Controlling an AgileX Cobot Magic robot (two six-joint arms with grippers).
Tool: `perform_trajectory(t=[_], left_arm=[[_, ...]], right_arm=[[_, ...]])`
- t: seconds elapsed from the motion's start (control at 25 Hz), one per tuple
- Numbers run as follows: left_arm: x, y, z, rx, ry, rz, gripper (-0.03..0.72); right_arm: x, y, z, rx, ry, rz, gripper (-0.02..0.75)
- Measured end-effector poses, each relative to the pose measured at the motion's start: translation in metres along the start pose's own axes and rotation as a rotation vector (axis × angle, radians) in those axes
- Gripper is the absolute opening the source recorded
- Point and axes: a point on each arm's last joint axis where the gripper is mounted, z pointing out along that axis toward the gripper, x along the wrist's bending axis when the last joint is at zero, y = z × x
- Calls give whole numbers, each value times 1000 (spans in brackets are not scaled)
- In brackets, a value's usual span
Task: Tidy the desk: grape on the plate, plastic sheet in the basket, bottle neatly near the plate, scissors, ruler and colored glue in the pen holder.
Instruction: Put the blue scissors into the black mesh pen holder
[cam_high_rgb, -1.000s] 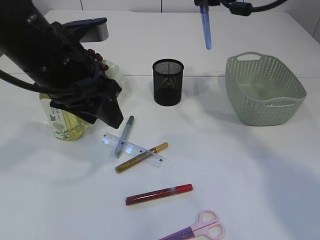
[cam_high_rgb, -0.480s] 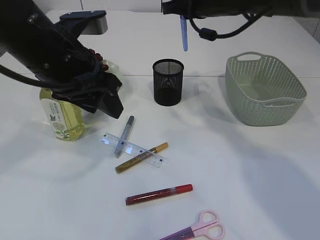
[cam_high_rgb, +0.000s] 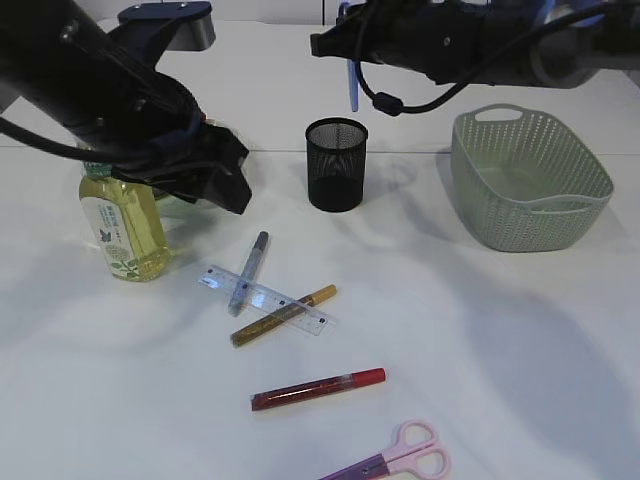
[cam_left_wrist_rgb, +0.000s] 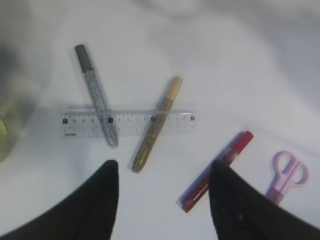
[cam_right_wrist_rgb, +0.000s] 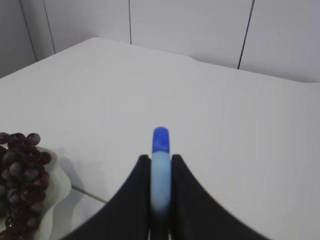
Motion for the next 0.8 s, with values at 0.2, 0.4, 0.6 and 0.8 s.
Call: perform_trajectory(t=[0.2, 0.4, 0.6, 0.8], left_arm=[[0, 2, 0, -19, 2, 1, 423], [0, 2, 0, -25, 3, 2, 423], [0, 2, 0, -27, 4, 3, 423], [0, 2, 0, -27, 4, 3, 422]], right_arm=[[0, -12, 9, -1, -6, 16, 81], [3, -25, 16, 6, -8, 40, 81], [7, -28, 19, -8, -6, 53, 81], [8, -35, 26, -5, -7, 58, 81]])
